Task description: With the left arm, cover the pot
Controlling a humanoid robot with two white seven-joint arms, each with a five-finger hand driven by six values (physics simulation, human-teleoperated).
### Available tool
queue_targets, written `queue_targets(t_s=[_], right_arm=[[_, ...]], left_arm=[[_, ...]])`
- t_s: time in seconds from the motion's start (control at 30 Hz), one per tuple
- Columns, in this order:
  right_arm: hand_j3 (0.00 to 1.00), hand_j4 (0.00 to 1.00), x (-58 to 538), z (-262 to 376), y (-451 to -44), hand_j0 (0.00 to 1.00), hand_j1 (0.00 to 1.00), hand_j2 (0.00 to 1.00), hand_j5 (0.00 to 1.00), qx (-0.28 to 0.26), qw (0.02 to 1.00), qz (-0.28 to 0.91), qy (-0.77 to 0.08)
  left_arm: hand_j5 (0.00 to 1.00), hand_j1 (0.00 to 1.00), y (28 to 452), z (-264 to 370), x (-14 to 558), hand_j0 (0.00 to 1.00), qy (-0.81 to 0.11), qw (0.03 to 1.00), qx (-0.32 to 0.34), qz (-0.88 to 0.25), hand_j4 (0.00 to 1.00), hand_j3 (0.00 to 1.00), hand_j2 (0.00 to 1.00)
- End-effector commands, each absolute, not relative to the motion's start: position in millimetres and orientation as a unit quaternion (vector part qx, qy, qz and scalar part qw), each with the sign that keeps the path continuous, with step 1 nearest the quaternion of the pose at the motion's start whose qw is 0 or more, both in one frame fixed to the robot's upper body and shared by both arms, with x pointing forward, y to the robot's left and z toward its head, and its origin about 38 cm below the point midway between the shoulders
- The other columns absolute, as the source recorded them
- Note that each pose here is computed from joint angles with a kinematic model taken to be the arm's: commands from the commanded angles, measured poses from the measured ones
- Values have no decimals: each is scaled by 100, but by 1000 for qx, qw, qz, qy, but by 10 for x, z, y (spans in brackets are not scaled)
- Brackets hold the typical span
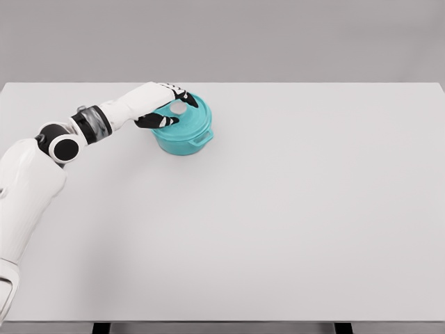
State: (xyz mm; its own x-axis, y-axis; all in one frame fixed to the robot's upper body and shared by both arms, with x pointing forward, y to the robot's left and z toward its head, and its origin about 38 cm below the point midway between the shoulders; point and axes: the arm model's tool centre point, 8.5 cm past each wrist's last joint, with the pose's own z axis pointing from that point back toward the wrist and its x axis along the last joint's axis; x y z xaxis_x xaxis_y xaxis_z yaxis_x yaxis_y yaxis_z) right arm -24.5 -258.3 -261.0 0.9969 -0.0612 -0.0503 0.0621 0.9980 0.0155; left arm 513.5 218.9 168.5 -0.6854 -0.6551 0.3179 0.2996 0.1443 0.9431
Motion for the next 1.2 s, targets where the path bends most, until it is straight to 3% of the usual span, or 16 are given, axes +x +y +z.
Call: queue_targets(t_s=[0.0,0.8,1.17], right_arm=[[100,100,-244,-2610,-2583,100,100,100,100,9,999,-31,25],[100,100,-244,-2610,-2583,100,100,100,100,9,999,-31,25],[100,100,-249,-2609,-2581,100,100,100,100,9,999,-31,25]], left_arm=[[67,67,2192,1699,5136,67,-661,374,134,-636,67,67,67],[69,69,2333,1892,5104,69,-667,356,152,-637,69,69,69],[72,72,3026,2182,4781,72,-656,339,200,-644,72,72,72]])
